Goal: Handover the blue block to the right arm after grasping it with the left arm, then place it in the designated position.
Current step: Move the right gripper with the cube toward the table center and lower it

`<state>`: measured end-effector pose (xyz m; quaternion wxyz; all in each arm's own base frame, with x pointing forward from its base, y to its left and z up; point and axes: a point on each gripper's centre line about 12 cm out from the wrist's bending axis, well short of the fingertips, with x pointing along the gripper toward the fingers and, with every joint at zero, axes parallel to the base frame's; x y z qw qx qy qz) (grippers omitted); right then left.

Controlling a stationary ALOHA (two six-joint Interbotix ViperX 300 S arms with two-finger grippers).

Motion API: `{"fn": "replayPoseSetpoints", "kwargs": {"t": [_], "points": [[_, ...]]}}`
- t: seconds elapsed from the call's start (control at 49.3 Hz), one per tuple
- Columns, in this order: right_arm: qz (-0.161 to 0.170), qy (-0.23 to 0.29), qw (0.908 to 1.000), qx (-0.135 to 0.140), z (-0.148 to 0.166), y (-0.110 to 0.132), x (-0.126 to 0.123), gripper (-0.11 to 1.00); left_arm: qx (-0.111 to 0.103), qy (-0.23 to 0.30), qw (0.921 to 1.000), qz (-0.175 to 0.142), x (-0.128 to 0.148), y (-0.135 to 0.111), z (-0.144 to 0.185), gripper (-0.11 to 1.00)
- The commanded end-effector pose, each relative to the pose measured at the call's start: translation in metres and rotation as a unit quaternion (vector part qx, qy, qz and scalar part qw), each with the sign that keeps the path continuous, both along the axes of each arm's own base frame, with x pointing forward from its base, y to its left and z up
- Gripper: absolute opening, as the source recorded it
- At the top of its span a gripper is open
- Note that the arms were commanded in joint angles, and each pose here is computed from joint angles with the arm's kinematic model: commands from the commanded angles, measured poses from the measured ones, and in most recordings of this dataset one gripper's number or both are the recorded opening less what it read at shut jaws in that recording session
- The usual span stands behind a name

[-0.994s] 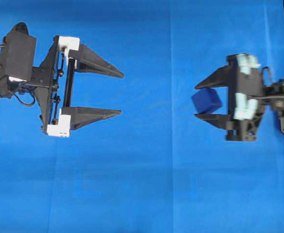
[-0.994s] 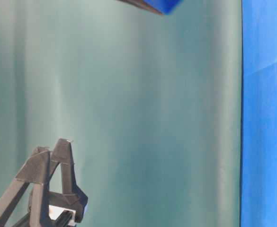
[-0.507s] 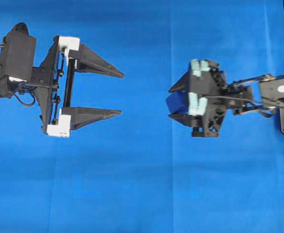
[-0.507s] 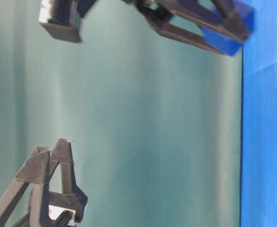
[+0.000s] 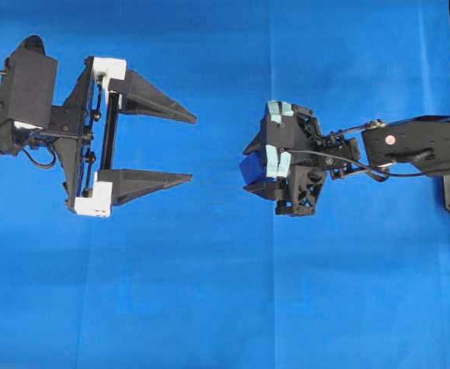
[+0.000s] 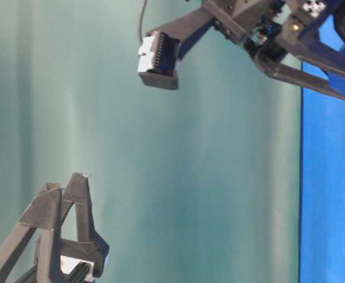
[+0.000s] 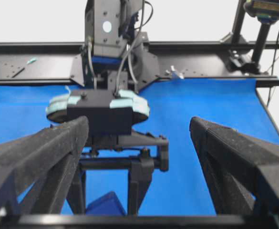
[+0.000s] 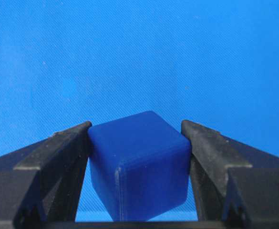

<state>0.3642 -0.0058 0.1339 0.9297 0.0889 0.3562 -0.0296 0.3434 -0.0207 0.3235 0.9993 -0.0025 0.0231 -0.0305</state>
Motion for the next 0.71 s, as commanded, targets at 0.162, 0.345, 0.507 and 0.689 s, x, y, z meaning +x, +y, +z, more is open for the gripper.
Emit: {"fn": "replayPoseSetpoints", "kwargs": {"t": [0.162, 0.345, 0.507, 0.689], "points": [[-0.005, -0.027, 0.9994, 0.023, -0.005, -0.001, 0.012, 0.52, -0.001, -0.022, 0.9998, -0.001, 0.001, -0.001, 0.016, 0.92], [-0.006, -0.037, 0.9986, 0.036, -0.014, -0.001, 0.017, 0.52, -0.001, -0.021, 0.9998, -0.001, 0.001, -0.001, 0.015, 0.92], [-0.004, -0.047, 0.9980, 0.042, -0.017, -0.001, 0.021, 0.52, -0.001, -0.022, 0.9998, 0.000, 0.001, 0.000, 0.016, 0.92], [-0.004, -0.044, 0.9981, 0.042, -0.020, -0.001, 0.023, 0.52, -0.001, -0.021, 0.9998, -0.001, 0.001, -0.001, 0.015, 0.92]]}}
